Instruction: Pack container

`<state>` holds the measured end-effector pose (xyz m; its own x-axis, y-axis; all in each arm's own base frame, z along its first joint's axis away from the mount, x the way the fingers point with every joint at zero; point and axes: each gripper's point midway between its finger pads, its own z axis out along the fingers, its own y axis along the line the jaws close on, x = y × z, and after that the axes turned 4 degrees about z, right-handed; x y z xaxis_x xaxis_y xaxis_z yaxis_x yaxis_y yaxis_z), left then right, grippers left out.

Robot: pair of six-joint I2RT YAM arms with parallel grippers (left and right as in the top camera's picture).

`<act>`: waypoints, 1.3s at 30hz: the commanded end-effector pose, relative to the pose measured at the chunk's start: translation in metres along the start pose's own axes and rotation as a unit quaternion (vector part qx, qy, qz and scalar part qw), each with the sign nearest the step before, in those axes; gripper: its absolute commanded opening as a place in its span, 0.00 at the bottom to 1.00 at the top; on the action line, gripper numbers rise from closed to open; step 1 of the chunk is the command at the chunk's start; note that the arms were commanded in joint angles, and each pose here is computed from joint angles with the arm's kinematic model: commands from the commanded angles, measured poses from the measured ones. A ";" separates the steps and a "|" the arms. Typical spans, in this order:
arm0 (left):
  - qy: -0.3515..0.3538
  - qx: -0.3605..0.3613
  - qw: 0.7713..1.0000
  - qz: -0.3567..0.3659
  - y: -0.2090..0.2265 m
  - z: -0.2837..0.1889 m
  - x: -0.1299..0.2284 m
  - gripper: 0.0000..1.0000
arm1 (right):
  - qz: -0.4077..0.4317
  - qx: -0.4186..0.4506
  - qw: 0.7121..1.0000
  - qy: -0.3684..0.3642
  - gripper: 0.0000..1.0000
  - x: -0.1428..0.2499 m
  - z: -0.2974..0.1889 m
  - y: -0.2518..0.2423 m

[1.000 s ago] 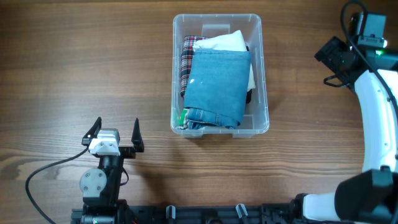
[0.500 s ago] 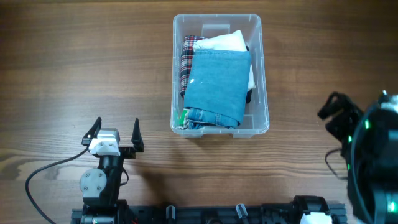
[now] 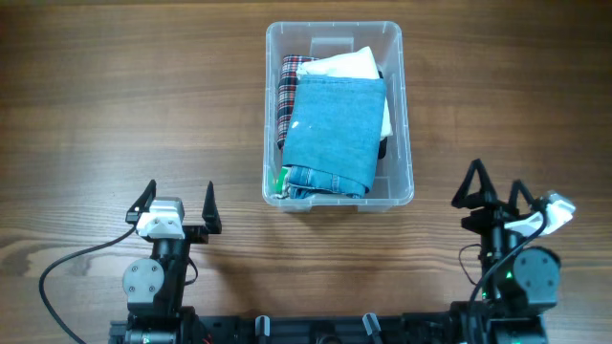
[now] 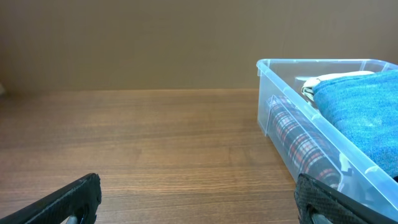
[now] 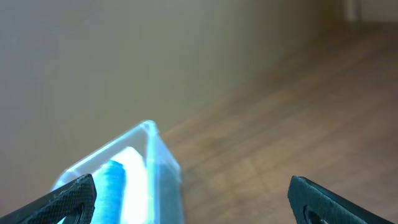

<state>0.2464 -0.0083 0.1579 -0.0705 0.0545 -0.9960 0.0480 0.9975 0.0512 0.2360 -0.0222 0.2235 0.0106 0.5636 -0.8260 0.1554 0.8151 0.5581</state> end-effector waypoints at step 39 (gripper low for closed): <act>0.006 -0.005 1.000 0.010 0.002 0.000 0.004 1.00 | -0.210 -0.124 0.970 0.006 1.00 0.063 0.008 0.009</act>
<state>0.2463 -0.0084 0.1580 -0.0701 0.0545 -0.9960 0.0484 0.9975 0.0512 0.2469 0.0157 0.1732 -0.0237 0.1930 -0.9809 -0.0738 0.9782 0.1943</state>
